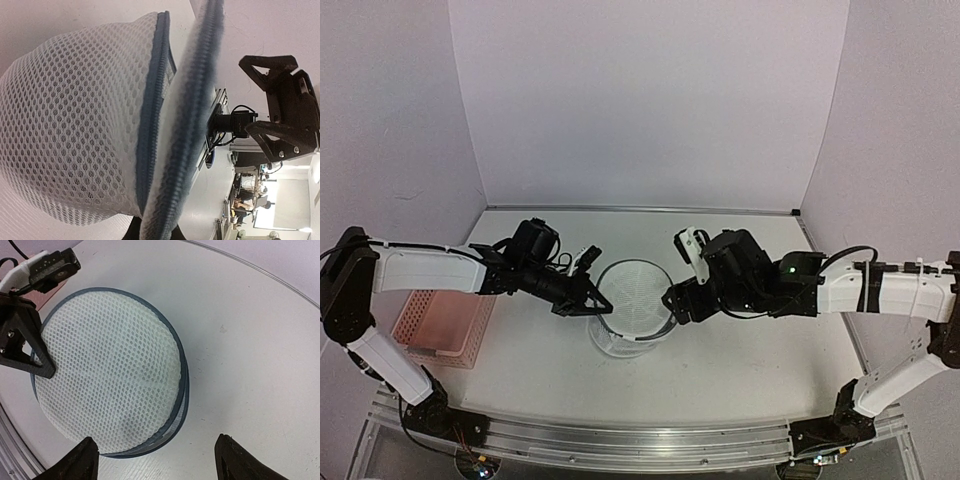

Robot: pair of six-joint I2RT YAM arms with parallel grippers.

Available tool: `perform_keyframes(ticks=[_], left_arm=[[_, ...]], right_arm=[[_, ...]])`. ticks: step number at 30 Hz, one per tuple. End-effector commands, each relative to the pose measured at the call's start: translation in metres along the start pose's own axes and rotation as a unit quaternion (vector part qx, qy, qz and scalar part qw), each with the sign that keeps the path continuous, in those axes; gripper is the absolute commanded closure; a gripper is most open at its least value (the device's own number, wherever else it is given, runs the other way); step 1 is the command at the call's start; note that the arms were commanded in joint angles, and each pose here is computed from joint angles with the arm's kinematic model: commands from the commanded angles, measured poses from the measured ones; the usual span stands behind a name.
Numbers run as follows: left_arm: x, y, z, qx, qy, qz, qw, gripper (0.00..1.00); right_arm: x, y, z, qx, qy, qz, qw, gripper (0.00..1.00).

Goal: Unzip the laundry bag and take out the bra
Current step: Pass from the left arm to the right

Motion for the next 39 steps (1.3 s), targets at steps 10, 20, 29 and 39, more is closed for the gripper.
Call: perform_keyframes(ticks=[10, 20, 29, 39], left_arm=[[-0.037, -0.012, -0.014, -0.016, 0.124, 0.038, 0.991, 1.00], [-0.040, -0.006, -0.011, -0.008, 0.142, 0.043, 0.989, 1.00], [-0.040, -0.002, -0.014, -0.012, 0.152, 0.048, 0.987, 1.00], [-0.042, 0.003, -0.034, -0.048, 0.139, 0.038, 0.988, 0.81]], right_arm=[[-0.005, 0.002, -0.032, 0.010, 0.058, -0.168, 0.984, 0.11], [-0.005, 0.028, -0.031, 0.020, 0.099, -0.243, 0.965, 0.16], [-0.004, 0.036, -0.031, 0.022, 0.106, -0.269, 0.957, 0.51], [-0.010, 0.016, -0.036, -0.008, 0.088, -0.257, 0.962, 1.00]])
Point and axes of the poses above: each gripper's point midway between its finger pads, its own y axis out along the fingers, its own x axis along the line the jaws close on, z = x × y, the point moved 5 cm from there along -y, back along the fingers
